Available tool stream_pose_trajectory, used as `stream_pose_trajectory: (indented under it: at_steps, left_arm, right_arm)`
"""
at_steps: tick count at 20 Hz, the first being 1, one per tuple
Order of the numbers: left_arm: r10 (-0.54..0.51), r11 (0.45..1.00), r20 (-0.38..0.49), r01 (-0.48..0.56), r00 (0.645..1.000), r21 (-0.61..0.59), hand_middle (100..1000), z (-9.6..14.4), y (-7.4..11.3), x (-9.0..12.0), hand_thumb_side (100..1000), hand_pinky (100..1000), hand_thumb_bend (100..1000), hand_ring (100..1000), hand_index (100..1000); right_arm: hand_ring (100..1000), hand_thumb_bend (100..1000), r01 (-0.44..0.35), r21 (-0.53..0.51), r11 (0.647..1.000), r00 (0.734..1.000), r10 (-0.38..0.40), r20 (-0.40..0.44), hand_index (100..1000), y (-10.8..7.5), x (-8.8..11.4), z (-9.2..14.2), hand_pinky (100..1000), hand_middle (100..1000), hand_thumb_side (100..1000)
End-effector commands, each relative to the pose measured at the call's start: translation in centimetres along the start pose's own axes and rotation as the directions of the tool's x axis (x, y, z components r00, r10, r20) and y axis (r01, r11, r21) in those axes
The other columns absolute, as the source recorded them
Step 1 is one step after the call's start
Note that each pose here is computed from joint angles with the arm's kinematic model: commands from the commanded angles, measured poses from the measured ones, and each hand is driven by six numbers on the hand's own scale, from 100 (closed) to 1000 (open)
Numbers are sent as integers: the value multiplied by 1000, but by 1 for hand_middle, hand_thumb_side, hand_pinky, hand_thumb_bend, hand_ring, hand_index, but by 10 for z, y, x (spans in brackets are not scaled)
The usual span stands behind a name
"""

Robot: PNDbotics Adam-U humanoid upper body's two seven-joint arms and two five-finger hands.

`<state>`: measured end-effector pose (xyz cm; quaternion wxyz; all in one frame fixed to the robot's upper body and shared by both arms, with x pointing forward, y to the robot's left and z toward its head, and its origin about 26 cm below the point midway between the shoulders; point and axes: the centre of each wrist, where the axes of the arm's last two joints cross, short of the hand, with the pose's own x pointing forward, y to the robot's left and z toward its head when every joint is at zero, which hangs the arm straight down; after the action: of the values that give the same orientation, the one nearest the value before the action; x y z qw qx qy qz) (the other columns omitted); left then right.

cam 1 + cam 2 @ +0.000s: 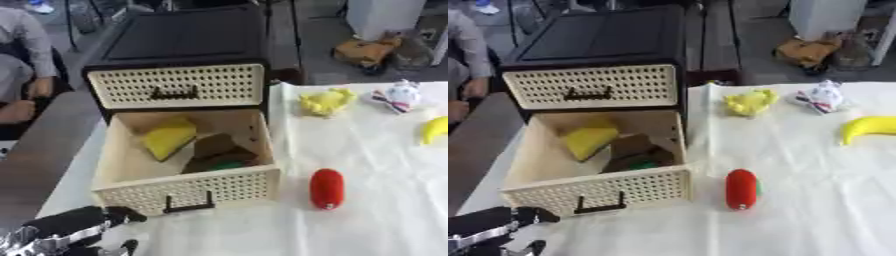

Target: Pick up objects from table and place into drawer.

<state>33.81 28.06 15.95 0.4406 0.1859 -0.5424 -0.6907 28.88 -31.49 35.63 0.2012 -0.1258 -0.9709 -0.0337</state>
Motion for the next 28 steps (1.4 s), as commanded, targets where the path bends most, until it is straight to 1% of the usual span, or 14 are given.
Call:
stream_pose_trajectory:
  at_steps: [1,5,11,16,22,24,25,28]
  left_arm:
    - [-16,999,-23,16,1000,34,921,3,11,-6,952,100,100,100,1000]
    - [-30,997,-41,32,999,65,933,3,15,-12,945,100,100,100,1000]
    - [-81,988,-91,92,993,125,943,6,19,-22,938,100,100,103,1000]
    - [-96,983,-98,110,990,148,941,5,20,-26,939,100,100,100,1000]
    - [-94,985,-48,99,994,143,923,-1,23,-19,935,100,100,100,1000]
    - [-93,985,-21,95,995,143,903,-2,26,-15,935,100,100,100,1000]
    - [-90,986,-7,90,996,141,879,-3,27,-14,935,100,100,100,1000]
    - [-87,989,44,81,995,124,860,-4,31,-7,934,100,100,100,1000]
  right_arm:
    - [749,353,-2,2,1000,999,2,40,721,-2,9,-6,521,567,1000]
    - [750,356,1,5,1000,999,-2,40,721,-1,9,-5,522,567,1000]
    - [750,356,2,7,1000,999,-2,38,721,-1,9,-5,523,567,1000]
    - [751,360,4,7,1000,999,-4,37,721,-1,8,-5,523,566,1000]
    - [752,365,8,11,1000,999,-8,33,721,-1,7,-4,525,563,1000]
    - [752,366,8,11,1000,999,-8,32,721,-1,7,-4,525,563,1000]
    - [752,366,8,11,1000,999,-8,31,721,-1,7,-4,525,563,1000]
    - [752,371,9,13,1000,1000,-10,27,721,0,7,-3,525,562,1000]
